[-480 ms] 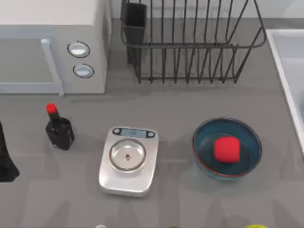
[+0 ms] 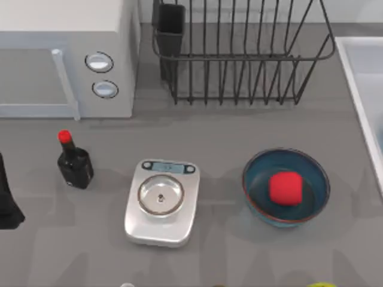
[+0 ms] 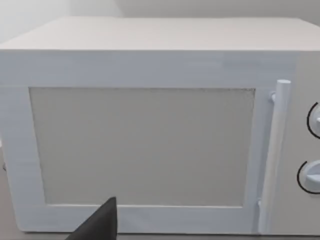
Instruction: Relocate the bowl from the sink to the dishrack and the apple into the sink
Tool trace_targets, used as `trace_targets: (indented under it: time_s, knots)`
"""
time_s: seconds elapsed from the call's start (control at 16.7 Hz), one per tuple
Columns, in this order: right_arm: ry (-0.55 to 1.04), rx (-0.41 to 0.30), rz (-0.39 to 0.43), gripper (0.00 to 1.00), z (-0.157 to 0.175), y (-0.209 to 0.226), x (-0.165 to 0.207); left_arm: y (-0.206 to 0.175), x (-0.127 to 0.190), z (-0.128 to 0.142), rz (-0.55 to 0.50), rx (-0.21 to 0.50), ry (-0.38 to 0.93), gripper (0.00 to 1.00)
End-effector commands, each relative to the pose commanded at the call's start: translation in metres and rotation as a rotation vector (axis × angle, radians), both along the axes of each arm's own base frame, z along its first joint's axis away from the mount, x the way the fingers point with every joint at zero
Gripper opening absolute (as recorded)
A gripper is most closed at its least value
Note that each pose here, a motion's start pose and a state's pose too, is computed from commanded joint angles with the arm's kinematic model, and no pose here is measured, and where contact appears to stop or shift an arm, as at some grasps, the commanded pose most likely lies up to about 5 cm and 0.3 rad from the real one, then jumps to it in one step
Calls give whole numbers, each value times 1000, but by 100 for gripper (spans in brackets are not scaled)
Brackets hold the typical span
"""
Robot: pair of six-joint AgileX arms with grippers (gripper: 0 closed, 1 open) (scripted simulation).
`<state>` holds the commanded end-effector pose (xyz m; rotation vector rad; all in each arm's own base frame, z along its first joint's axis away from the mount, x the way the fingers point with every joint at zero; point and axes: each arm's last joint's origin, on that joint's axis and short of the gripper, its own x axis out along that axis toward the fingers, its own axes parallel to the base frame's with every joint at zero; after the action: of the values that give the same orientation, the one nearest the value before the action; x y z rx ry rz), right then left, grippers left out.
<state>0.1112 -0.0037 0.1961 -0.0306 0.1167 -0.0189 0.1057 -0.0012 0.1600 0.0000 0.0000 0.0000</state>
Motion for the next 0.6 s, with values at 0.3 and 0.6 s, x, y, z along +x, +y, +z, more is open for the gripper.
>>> trace_targets:
  time_s: [0.3,0.6]
  knots:
    - [222,-45,-33,100,63,-8,34,0,0,0,0,0,0,100]
    - [507,-77,-58,100,116,-28,115,0,0,0,0,0,0,100]
